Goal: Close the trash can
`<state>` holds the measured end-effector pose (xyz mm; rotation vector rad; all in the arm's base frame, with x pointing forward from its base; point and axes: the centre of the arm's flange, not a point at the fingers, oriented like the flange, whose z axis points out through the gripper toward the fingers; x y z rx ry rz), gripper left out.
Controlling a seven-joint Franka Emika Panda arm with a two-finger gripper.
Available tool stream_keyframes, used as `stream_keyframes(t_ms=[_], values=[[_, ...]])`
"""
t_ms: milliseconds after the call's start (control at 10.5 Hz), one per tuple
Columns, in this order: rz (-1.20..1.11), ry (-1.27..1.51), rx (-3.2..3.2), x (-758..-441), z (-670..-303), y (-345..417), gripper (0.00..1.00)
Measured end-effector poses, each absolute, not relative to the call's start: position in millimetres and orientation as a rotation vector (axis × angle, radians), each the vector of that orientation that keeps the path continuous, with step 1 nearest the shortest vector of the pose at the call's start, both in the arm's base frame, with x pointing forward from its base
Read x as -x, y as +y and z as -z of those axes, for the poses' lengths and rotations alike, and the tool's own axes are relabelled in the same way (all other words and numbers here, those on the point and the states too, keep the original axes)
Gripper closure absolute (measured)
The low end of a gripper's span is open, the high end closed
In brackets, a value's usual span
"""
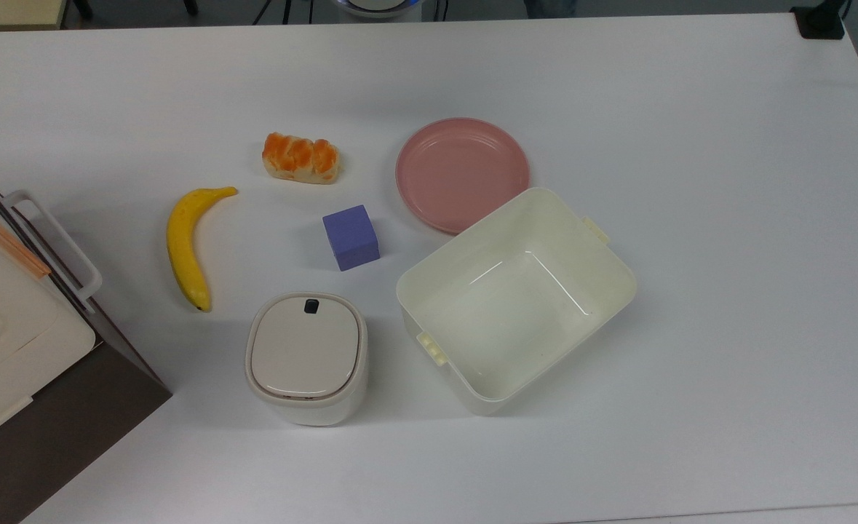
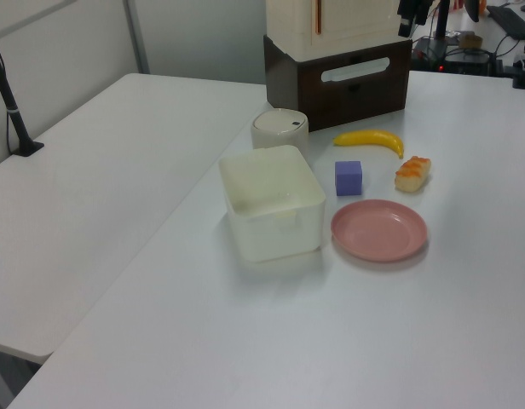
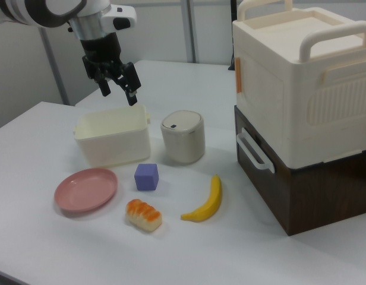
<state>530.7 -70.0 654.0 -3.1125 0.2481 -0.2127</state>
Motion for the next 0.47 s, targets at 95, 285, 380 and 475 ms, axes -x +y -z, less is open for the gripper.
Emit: stream_keyframes(t_ms=[95,285,380,475], values=[[0.206,0.242,3.113,-531.9,-651.8,-70.4,0.00],[0.197,0.137,3.123,-533.4,-648.4,-70.7,0.00],[0.197,0.113,3.125,-533.5,-648.3,-70.7,0.00],[0.197,0.109,3.125,-533.5,-648.3,-70.7,0.00]])
